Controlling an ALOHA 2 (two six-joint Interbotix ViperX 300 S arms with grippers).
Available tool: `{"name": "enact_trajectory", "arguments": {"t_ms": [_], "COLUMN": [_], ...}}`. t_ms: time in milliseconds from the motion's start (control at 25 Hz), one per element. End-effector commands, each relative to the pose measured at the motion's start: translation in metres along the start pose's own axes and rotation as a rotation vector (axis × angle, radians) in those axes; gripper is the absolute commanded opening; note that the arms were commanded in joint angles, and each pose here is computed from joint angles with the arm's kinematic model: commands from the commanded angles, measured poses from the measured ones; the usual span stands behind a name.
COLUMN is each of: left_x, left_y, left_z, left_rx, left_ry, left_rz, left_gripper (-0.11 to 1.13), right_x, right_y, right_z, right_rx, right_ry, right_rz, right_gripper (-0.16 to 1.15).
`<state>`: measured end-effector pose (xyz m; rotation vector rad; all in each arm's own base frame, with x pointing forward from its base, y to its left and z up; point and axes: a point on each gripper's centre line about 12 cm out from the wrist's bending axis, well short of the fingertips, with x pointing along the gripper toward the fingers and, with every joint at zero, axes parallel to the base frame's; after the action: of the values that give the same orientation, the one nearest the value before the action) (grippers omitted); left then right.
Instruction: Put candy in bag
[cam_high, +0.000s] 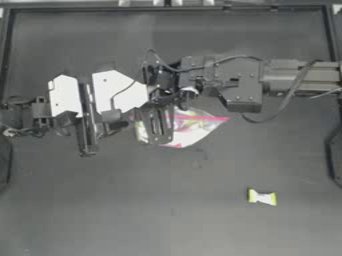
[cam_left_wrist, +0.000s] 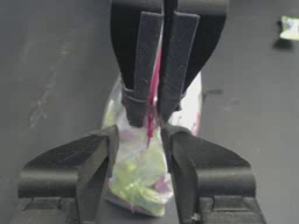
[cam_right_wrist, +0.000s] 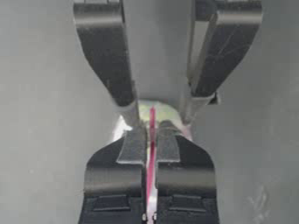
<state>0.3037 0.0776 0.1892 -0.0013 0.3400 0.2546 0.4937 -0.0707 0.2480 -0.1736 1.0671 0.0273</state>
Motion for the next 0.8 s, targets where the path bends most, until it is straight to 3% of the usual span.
{"name": "enact_trajectory", "arguments": {"t_ms": [40,400,800], "left_x": [0.0026,0.0032,0.0022], "left_y": [0.0014,0.0013,-0.0007], "left_z": [0.0110,0.0118,0.0137], "left_rx": [0.000,0.001,0.033], "left_ry": [-0.034,-0.035,-0.039], "left_rz": [0.005,0.004,-0.011], "left_gripper": [0.75,0.70,0.33], "right_x": [-0.0299,-0.0283,-0.0272], "right_y": [-0.0002,0.0001,0.0003], "right_z": [0.0108,0.0096,0.0084], "right_rx": [-0.003,-0.004,-0.005], "right_ry": [-0.071,-0.065,-0.061], "right_rz": [-0.015,-0.014,-0.014], "right_gripper": [0.08,0.05,0.05]}}
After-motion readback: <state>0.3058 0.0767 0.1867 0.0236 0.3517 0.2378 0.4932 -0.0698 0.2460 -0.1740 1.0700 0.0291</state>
